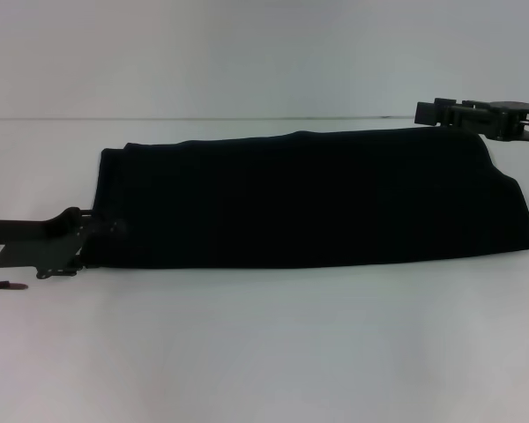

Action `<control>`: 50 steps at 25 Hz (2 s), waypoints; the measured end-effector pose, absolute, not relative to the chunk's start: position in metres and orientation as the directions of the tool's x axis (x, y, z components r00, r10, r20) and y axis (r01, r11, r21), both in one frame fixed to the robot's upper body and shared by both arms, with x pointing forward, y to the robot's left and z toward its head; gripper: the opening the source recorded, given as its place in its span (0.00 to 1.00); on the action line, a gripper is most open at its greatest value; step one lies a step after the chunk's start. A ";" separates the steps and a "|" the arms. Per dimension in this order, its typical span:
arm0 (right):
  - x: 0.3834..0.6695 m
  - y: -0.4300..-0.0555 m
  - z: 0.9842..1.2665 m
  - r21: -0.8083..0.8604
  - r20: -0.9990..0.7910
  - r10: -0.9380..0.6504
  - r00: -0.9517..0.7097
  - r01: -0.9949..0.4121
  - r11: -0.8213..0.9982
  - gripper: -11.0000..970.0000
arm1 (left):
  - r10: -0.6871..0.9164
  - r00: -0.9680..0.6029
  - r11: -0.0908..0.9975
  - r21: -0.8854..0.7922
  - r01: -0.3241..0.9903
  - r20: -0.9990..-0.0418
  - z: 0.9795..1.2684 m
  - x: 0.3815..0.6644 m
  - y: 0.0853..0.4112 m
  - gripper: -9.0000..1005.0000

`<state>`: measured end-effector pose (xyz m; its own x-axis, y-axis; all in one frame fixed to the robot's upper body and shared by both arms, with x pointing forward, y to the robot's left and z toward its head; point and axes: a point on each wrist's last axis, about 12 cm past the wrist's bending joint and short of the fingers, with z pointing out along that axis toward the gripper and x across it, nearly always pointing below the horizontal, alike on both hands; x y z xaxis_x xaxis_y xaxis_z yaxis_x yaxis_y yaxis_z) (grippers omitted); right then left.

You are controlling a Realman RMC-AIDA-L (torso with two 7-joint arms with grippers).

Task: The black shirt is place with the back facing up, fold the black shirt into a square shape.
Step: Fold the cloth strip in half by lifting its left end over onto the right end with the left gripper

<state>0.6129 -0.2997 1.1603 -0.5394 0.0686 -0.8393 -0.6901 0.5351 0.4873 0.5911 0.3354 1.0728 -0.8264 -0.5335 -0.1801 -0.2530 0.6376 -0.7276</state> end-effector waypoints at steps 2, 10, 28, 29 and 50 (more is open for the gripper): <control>0.613 -0.300 1.160 0.487 -0.839 0.069 -0.539 -0.690 0.535 0.73 | -0.527 -0.830 0.644 -0.723 -0.249 -0.184 1.073 0.591 0.335 0.76; 0.613 -0.300 1.160 0.487 -0.839 0.069 -0.539 -0.690 0.535 0.73 | -0.504 -0.842 0.661 -0.712 -0.235 -0.190 1.073 0.593 0.332 0.76; 0.613 -0.299 1.160 0.488 -0.839 0.069 -0.540 -0.690 0.535 0.73 | -0.472 -0.845 0.710 -0.675 -0.198 -0.249 1.074 0.596 0.334 0.44; 0.613 -0.299 1.160 0.488 -0.839 0.069 -0.540 -0.690 0.535 0.73 | -0.474 -0.844 0.712 -0.674 -0.200 -0.251 1.073 0.596 0.334 0.40; 0.618 -0.279 1.151 0.502 -0.841 0.126 -0.526 -0.672 0.544 0.73 | -0.276 -0.810 0.884 -0.468 -0.003 -0.517 1.081 0.587 0.376 0.05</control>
<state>0.6177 -0.2788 1.1511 -0.5262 0.1264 -0.8409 -0.6721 0.5440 0.5023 0.5869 0.3758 1.0810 -0.8101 -0.2762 -0.5172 -0.0029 0.8839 -0.4676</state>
